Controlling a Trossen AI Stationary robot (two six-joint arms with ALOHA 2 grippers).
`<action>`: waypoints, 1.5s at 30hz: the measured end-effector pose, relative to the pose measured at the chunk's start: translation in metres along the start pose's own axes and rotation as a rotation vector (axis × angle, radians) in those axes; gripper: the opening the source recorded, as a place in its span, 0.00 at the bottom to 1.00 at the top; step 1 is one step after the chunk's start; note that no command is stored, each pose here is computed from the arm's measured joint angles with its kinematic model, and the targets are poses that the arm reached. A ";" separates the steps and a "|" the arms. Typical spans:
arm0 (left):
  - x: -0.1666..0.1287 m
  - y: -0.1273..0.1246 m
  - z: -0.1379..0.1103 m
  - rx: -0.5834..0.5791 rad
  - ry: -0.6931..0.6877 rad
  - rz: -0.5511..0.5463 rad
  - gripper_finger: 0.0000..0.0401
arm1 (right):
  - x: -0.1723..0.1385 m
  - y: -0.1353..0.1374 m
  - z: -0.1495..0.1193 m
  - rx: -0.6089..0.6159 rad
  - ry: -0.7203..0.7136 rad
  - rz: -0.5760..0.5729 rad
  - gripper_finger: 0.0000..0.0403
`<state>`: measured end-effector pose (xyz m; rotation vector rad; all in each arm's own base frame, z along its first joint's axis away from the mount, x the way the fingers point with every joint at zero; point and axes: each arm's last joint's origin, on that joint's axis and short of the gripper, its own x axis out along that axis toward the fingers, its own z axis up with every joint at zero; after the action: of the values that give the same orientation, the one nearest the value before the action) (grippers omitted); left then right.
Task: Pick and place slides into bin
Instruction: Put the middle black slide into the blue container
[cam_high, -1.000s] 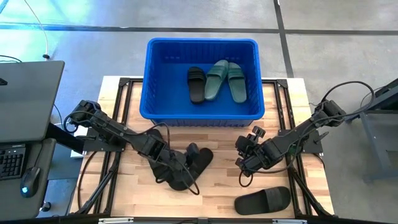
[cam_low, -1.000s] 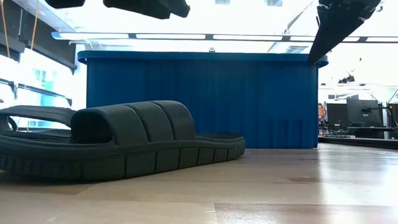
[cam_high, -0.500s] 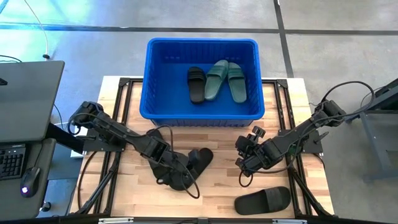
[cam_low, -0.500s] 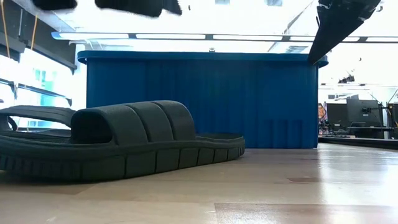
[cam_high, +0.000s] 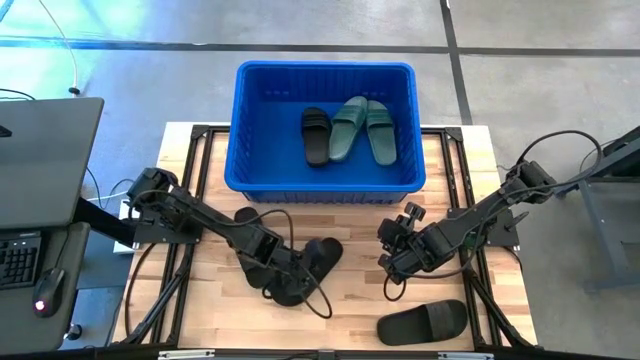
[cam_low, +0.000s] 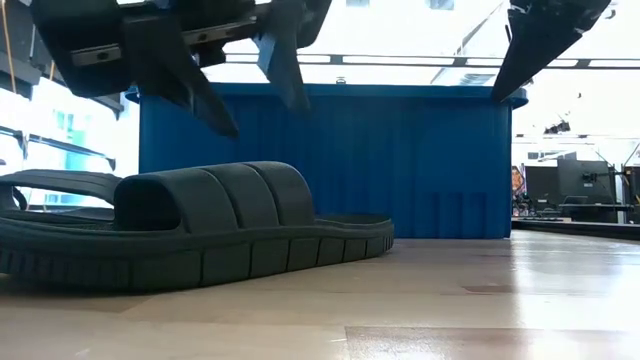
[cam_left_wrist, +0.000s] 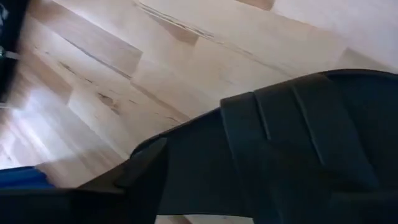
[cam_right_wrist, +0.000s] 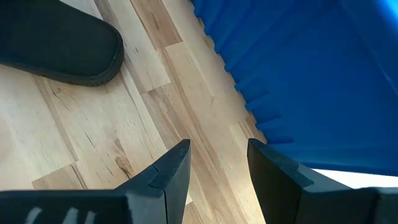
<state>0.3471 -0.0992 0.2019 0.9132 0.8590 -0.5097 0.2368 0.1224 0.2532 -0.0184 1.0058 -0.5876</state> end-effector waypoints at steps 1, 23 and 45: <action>0.000 -0.001 -0.001 -0.011 0.006 -0.014 0.63 | 0.000 0.000 0.000 -0.001 -0.001 0.000 0.37; 0.027 0.023 -0.046 -0.246 -0.100 -0.337 0.60 | 0.000 0.000 0.001 -0.023 -0.023 -0.013 0.37; 0.021 0.009 -0.045 -0.358 -0.211 -0.626 0.58 | 0.000 0.000 0.001 -0.033 -0.027 -0.016 0.37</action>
<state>0.3464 -0.0569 0.1744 0.2405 0.9977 -0.9373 0.2375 0.1220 0.2541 -0.0637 0.9897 -0.5838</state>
